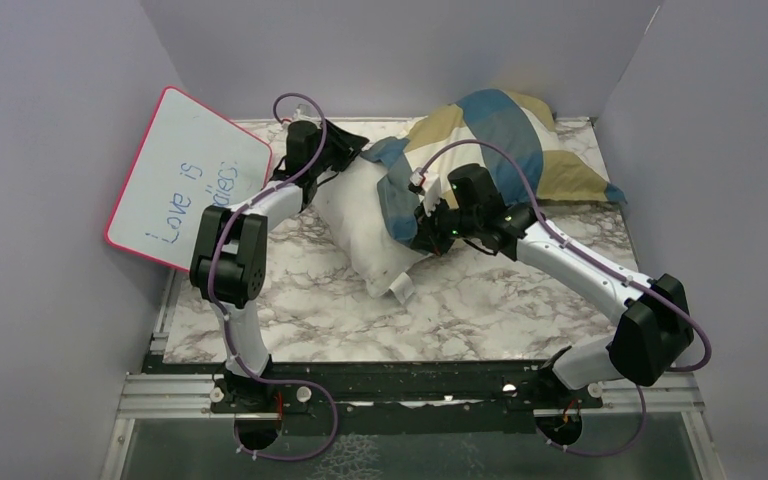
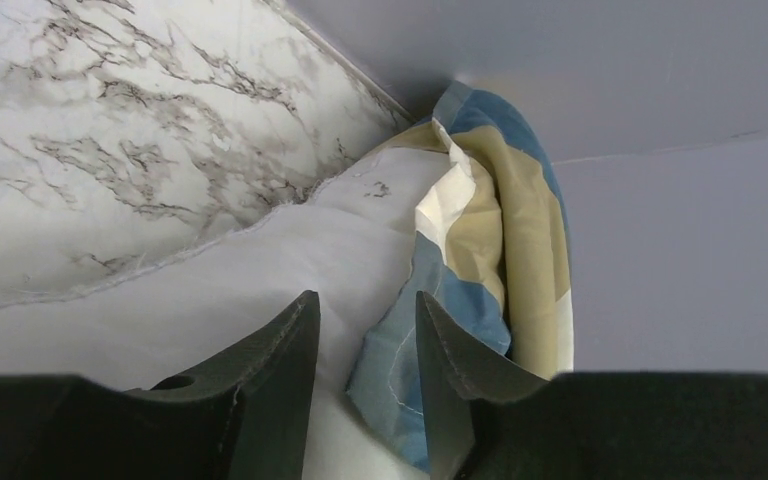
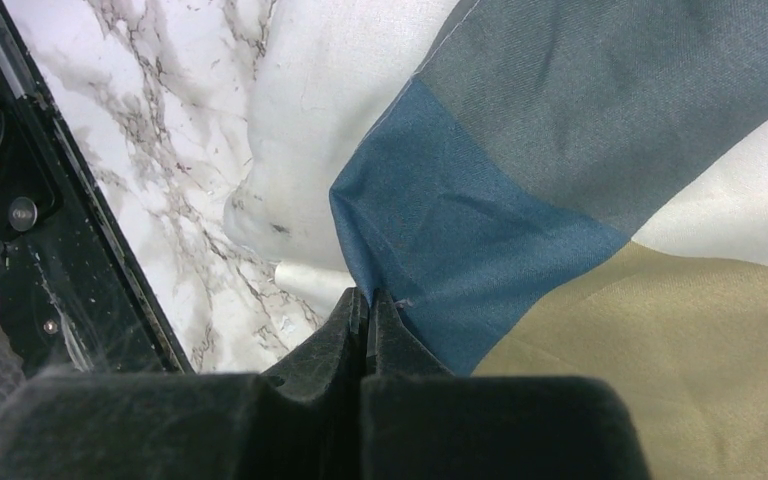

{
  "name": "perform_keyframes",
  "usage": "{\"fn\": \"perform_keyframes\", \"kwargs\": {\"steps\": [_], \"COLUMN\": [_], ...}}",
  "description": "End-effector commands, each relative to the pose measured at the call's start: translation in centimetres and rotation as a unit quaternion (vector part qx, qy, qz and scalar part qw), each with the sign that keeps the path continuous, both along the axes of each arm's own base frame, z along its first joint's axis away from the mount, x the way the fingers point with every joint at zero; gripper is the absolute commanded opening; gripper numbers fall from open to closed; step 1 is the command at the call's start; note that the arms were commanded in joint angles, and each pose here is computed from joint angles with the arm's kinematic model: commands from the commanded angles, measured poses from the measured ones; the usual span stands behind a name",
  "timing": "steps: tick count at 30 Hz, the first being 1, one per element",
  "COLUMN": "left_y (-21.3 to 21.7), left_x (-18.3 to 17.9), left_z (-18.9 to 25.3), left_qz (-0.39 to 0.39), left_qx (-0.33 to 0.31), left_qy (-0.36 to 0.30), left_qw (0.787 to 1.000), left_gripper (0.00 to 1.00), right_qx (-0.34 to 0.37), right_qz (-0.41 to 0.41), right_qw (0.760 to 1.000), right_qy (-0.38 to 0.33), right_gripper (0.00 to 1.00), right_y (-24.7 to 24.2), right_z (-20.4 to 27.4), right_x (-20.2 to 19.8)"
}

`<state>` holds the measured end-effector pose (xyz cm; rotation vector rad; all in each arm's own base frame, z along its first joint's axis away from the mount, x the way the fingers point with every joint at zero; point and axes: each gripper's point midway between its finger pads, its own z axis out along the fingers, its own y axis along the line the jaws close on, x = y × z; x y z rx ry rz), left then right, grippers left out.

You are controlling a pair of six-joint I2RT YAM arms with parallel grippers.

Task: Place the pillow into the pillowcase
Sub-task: Stuff the pillow into the pillowcase.

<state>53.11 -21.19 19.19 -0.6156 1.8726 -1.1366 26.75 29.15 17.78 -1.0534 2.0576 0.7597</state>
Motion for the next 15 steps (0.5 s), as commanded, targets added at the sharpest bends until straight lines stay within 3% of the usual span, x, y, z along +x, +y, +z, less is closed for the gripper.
{"fn": "perform_keyframes", "kwargs": {"steps": [1, 5, 8, 11, 15], "left_y": [-1.4, -1.6, -2.3, -2.6, -1.1], "left_x": [-0.6, -1.0, -1.4, -1.5, -1.1], "left_z": [2.5, 2.1, 1.9, 2.4, 4.0], "left_qz": [-0.021, -0.027, -0.038, -0.046, -0.023], "left_qx": [0.002, 0.008, 0.006, 0.006, 0.05], "left_qy": [-0.039, -0.029, -0.027, -0.032, -0.064], "left_qw": [0.999, 0.999, 0.999, 0.998, 0.996], "left_gripper": [0.4, 0.5, 0.5, 0.37, 0.04], "right_qx": [0.012, 0.012, 0.013, 0.012, 0.012], "right_qz": [0.005, 0.005, 0.005, 0.004, 0.002], "right_qw": [1.0, 1.0, 1.0, 1.0, 1.0], "right_qy": [0.005, 0.005, 0.005, 0.006, 0.011], "right_gripper": [0.0, 0.0, 0.0, 0.0, 0.0], "right_y": [0.5, 0.5, 0.6, 0.6, 0.5], "right_z": [-0.1, -0.1, -0.1, -0.3, -0.4], "right_x": [-0.3, -0.3, -0.3, -0.2, -0.4]}}
